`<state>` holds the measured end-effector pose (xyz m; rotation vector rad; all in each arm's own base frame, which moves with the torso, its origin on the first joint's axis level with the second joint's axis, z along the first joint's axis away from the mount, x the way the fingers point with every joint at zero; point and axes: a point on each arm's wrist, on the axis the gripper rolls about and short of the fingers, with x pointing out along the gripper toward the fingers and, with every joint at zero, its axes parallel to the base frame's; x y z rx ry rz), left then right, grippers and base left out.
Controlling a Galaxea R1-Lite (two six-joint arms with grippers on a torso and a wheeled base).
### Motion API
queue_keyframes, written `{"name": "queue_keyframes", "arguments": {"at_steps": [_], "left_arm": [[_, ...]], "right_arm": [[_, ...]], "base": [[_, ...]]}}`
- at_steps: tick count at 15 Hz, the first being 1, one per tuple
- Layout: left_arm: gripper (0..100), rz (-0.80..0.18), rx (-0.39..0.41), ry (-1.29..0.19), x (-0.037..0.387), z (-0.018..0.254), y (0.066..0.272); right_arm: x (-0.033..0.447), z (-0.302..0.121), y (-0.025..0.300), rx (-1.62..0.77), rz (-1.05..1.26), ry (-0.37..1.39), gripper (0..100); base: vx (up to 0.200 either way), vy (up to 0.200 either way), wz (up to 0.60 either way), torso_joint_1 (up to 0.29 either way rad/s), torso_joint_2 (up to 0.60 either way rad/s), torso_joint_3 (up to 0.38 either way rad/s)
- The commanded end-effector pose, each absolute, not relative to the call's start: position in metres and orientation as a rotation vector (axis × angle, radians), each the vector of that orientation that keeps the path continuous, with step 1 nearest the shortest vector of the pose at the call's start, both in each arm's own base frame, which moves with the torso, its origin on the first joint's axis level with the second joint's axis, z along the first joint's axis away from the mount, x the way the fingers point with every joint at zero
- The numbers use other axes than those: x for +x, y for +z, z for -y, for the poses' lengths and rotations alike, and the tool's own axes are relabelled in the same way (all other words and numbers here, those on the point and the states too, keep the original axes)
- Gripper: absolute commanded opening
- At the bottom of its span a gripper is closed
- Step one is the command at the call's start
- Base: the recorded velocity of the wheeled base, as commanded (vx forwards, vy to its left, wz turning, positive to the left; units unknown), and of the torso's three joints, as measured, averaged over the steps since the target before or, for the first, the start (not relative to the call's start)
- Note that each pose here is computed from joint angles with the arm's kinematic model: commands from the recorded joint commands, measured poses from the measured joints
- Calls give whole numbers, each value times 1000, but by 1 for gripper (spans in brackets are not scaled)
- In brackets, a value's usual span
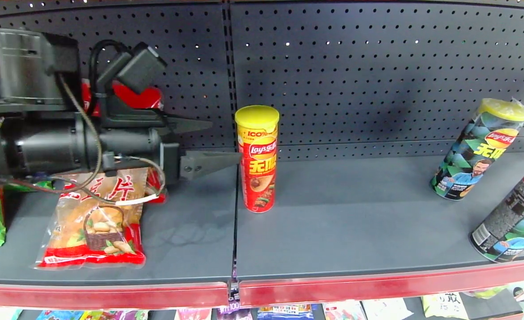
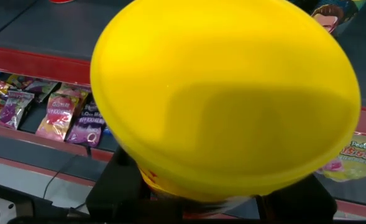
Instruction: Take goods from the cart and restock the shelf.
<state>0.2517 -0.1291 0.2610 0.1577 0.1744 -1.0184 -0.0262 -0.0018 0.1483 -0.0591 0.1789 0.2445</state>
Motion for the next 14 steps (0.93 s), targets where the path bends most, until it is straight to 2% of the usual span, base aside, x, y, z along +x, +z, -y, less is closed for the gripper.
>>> {"name": "queue_keyframes", "arguments": {"at_steps": [1, 4, 8, 14], "left_arm": [[100, -237, 156, -1037, 279, 147, 241], [100, -238, 180, -1037, 289, 150, 236], [100, -168, 208, -1044, 306, 160, 229], [100, -173, 208, -1051, 318, 169, 223]], "right_arm": [[-26, 2, 148, -59, -179, 245, 0], [-26, 2, 148, -59, -183, 245, 0], [-26, 2, 148, -53, -182, 240, 0], [-26, 2, 148, -50, -184, 238, 0]], "base": [[0, 0, 0, 0, 0, 0], [0, 0, 0, 0, 0, 0], [0, 0, 0, 0, 0, 0], [0, 0, 0, 0, 0, 0]]}}
